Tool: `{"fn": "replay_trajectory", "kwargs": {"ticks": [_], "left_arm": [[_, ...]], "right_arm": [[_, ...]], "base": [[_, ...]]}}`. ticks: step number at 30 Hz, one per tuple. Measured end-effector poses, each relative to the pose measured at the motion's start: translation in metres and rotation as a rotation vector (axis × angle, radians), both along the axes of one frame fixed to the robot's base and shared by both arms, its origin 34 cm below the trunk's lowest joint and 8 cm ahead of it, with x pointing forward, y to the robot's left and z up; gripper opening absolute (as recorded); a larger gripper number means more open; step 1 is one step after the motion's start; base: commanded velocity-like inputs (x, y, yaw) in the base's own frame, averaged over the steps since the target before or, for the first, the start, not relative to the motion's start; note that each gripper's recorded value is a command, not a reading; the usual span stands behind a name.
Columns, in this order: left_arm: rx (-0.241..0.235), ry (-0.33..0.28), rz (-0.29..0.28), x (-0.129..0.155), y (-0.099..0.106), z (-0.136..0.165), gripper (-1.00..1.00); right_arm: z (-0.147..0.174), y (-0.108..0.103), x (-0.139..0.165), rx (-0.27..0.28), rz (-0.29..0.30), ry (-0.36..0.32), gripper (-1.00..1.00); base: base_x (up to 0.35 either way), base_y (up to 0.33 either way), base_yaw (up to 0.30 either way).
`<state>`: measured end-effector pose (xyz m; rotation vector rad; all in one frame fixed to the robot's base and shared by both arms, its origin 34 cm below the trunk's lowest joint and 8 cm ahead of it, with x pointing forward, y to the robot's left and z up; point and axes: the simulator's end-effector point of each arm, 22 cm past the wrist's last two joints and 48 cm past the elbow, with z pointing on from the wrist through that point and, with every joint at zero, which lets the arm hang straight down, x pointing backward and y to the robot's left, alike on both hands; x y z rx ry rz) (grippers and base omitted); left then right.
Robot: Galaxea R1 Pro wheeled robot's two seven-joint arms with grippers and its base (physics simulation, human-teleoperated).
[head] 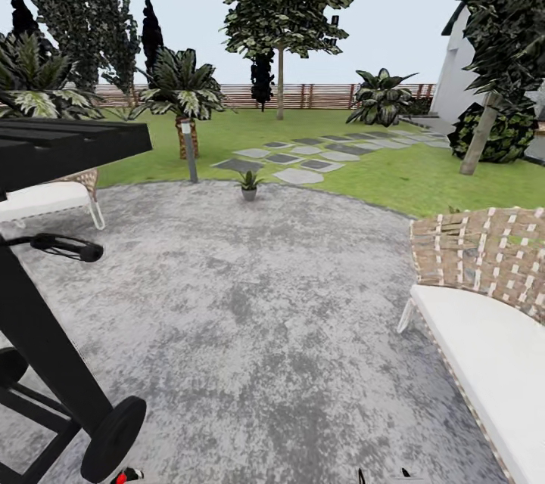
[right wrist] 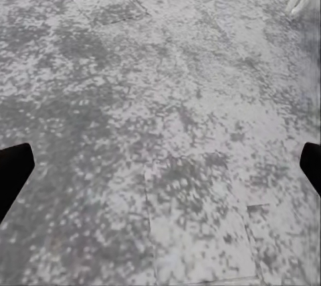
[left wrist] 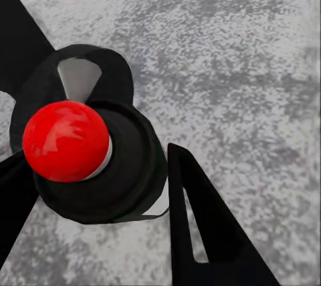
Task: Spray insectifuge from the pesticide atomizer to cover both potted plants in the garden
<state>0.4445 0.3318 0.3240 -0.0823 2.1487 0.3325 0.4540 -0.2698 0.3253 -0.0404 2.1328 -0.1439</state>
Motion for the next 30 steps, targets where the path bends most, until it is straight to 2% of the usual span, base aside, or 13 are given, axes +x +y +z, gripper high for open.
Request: {"fn": "replay_trajectory", "kwargs": {"ticks": [5, 18, 30], "left_arm": [[0.000, 0.000, 0.000, -0.0001, 0.0001, 0.0000, -1.00], [0.000, 0.000, 0.003, -0.0004, 0.0007, -0.0001, -1.00], [0.000, 0.000, 0.004, -0.0002, 0.0008, 0.0001, -1.00]], "right_arm": [[0.0001, 0.0003, 0.0002, 0.000, 0.000, 0.000, 1.00], [0.0002, 0.0003, 0.0004, 0.001, 0.000, -0.001, 1.00], [0.0001, 0.0005, 0.0002, 0.001, 0.000, 0.000, 1.00]], "base": [[0.302, -0.164, -0.127], [0.314, -0.137, -0.006], [0.338, -0.016, 0.000]]}}
